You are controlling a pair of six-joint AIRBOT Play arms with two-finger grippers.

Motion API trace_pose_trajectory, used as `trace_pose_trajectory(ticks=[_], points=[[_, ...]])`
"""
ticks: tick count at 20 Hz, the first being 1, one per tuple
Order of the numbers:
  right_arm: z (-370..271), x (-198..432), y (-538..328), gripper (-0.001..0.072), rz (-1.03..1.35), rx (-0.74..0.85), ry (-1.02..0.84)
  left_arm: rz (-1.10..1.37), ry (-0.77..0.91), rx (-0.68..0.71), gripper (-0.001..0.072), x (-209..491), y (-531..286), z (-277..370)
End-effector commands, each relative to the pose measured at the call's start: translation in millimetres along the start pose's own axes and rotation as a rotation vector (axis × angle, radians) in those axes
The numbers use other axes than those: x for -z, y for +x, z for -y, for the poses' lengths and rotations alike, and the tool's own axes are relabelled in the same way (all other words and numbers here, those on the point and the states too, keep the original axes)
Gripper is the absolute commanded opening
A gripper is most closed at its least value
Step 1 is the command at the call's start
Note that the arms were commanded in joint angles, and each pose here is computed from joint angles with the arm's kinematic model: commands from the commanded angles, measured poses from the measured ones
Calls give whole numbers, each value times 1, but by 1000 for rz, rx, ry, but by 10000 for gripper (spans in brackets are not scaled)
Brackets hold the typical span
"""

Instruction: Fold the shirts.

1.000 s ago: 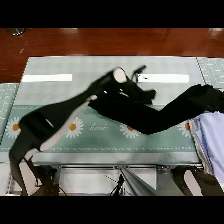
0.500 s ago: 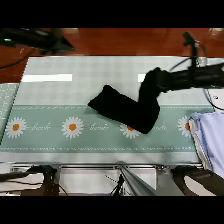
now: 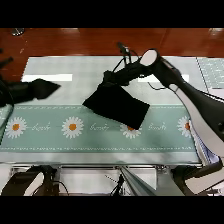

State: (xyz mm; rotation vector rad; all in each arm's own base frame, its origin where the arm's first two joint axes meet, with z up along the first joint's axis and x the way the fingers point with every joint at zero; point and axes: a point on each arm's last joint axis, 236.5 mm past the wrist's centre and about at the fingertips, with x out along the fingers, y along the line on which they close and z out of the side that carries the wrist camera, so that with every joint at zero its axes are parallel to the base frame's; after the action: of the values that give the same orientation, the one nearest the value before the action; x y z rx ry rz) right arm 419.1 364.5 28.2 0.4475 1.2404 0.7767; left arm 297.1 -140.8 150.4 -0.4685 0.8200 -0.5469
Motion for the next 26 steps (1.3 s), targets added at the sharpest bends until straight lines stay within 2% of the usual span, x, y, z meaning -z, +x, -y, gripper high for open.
trace_pose_trajectory(ticks=[1,4,6,7,10,12,13,16,19,20,23,26], points=[[10,0,37,628,-31,-19,36,-60,-70,10,22,57,19,-12],[18,6,-9,625,-132,-38,22,-60,-97,-10,23,57,30,-24],[31,3,-78,625,-158,-21,-1,-32,-108,-24,23,49,34,-30],[43,1,-122,625,-133,35,-13,-28,-110,-28,23,48,35,-32],[90,13,-248,625,9,361,-33,-29,-111,-28,23,48,35,-32],[117,42,-305,625,168,536,24,-28,-111,-29,23,48,35,-32],[129,59,-315,625,254,571,75,-25,-111,-30,22,47,35,-33],[180,133,-284,625,437,571,344,-4,-110,-36,23,42,35,-34],[197,185,-200,624,411,389,568,-8,-112,-36,23,43,37,-35],[193,192,-176,625,377,333,580,-14,-115,-36,22,44,38,-35],[194,197,-136,625,226,311,548,-33,-124,-39,23,47,43,-38],[194,181,-111,625,122,244,568,-38,-126,-40,23,48,44,-39]])
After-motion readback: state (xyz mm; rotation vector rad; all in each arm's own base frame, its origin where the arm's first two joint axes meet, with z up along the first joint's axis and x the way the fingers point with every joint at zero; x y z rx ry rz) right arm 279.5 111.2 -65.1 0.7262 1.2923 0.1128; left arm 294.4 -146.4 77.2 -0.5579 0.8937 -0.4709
